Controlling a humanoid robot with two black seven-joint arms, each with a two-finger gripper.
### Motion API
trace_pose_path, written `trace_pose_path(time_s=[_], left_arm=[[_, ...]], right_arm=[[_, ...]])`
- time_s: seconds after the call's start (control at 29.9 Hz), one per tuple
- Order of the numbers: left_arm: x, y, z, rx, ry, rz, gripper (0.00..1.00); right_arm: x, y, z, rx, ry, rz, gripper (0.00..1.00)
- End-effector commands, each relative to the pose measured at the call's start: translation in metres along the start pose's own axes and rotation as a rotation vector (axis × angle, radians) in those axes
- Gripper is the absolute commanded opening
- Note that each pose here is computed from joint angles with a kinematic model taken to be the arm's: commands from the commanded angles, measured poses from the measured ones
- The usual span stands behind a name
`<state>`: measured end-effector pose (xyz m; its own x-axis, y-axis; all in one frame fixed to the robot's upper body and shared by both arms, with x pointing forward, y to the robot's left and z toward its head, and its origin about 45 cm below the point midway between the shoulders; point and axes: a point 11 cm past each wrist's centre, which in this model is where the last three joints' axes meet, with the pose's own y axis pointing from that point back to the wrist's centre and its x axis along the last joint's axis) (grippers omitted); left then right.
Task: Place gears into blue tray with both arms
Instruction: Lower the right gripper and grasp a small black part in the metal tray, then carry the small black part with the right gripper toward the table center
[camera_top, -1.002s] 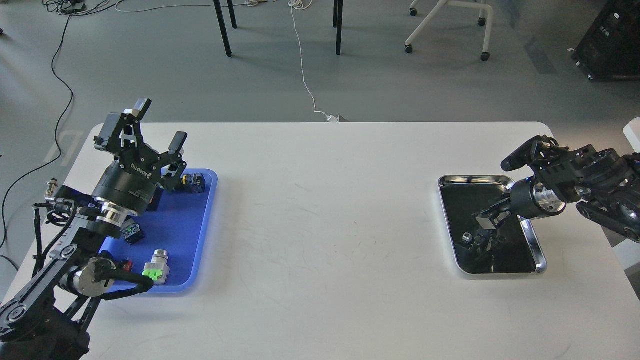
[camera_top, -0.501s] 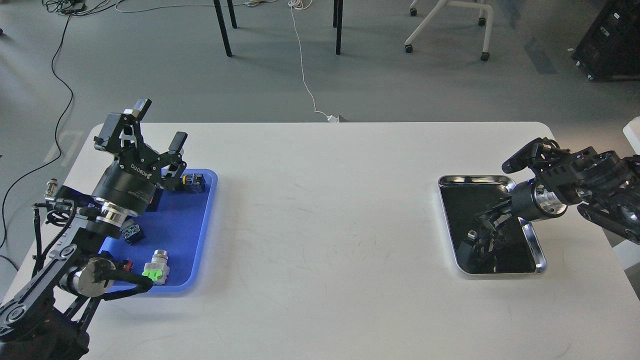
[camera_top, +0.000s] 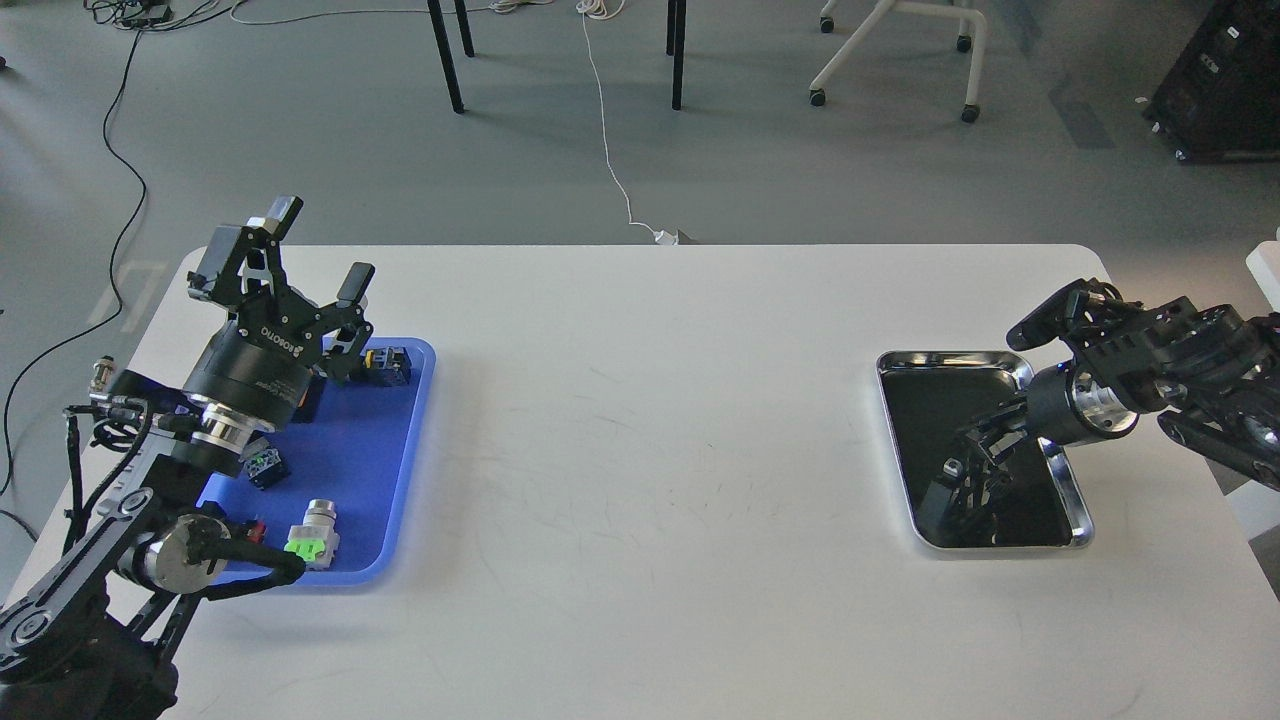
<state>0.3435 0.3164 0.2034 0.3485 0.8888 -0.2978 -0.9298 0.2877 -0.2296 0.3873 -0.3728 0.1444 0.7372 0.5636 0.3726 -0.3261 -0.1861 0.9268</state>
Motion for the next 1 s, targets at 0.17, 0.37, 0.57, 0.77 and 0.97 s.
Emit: trace_pose_path(time_s=[0.17,0.37,0.57,0.77,0.97], left_arm=[[0.0,0.0,0.0,0.0,0.0,0.001,0.99],[-0.002,-0.001,0.003,-0.007,-0.001,-0.008,0.98],[-0.001,-0.001,0.004,-0.005,-0.007,-0.008,0.98],[-0.003,-0.002,0.006,-0.011,-0.007,-0.015,0.99],[-0.004,-0.002,0.007,-0.014,-0.007,-0.014,0.98]], right_arm=[[0.0,0.002,0.002,-0.002,-0.005,0.008,0.17],[0.022,0.015,-0.001,0.017,-0.016,0.069,0.17],[0.07,0.044,-0.007,0.025,0.046,0.152,0.17],[0.127,0.047,-0.053,0.128,0.081,0.229,0.17],[0.163,0.015,-0.13,0.247,0.187,0.204,0.17]])
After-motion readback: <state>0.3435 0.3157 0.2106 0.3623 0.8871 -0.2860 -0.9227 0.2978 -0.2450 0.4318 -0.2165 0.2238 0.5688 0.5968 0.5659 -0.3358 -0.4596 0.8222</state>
